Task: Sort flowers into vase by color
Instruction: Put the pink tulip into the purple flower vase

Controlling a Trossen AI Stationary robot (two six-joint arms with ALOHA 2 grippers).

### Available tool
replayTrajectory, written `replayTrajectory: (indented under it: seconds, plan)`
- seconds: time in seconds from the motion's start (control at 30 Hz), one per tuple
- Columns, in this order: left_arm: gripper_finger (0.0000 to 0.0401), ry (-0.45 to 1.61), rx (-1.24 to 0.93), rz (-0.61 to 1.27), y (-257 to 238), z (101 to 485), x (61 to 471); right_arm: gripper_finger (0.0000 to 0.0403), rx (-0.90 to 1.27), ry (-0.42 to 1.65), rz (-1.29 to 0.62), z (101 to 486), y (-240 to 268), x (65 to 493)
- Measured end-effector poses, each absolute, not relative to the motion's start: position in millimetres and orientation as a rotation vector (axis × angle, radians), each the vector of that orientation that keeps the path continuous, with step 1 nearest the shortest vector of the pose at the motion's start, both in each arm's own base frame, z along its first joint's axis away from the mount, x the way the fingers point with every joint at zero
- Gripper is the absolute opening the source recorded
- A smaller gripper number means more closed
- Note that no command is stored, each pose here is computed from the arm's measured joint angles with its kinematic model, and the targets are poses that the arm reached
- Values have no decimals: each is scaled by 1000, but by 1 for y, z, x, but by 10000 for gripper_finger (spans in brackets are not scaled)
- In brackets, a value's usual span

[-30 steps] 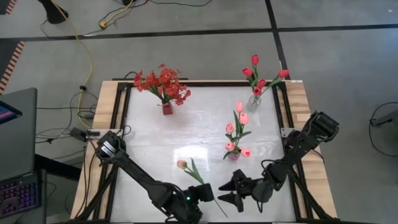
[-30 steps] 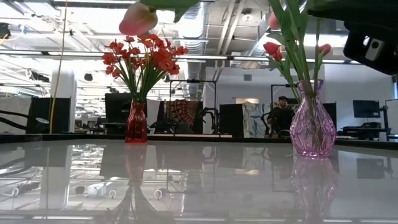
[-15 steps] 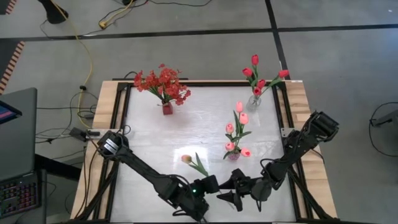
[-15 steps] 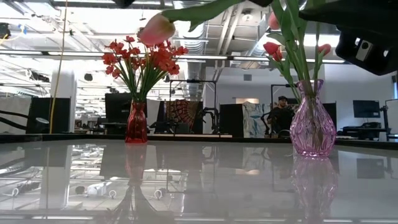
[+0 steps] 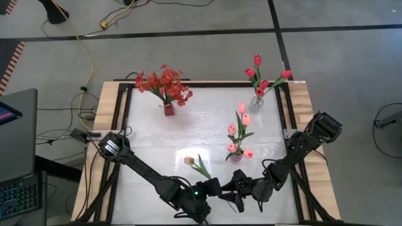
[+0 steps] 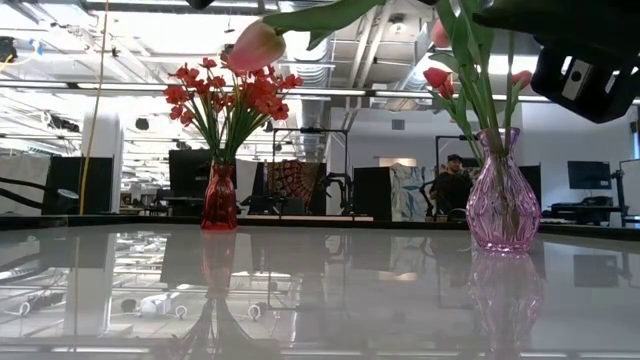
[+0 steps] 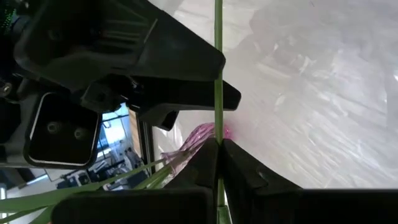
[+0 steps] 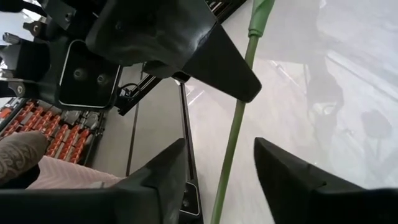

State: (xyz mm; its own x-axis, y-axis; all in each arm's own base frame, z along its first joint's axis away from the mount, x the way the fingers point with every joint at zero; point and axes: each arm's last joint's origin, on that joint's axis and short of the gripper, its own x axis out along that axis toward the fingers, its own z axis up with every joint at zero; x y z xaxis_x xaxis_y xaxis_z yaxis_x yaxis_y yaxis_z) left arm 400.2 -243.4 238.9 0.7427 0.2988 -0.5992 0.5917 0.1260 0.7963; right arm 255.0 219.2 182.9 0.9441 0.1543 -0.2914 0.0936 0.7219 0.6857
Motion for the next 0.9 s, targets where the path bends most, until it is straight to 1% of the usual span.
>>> replayTrajectory:
  seconds: [0.4,0.5,0.6,0.67,0.8,0.9]
  plan:
    - [0,770,1502,-254,-244,239,400,53,767,353,44,183,219,255]
    - [0,768,1504,-258,-244,239,400,19,770,355,43,182,219,255]
    - [6,763,1518,-280,-244,239,400,18,797,357,38,182,219,255]
    - [22,757,1542,-300,-246,239,399,22,816,356,37,183,220,255]
    - [71,751,1580,-286,-253,240,394,22,821,354,41,183,221,254]
    - [112,740,1572,-193,-262,242,389,21,821,354,41,183,220,254]
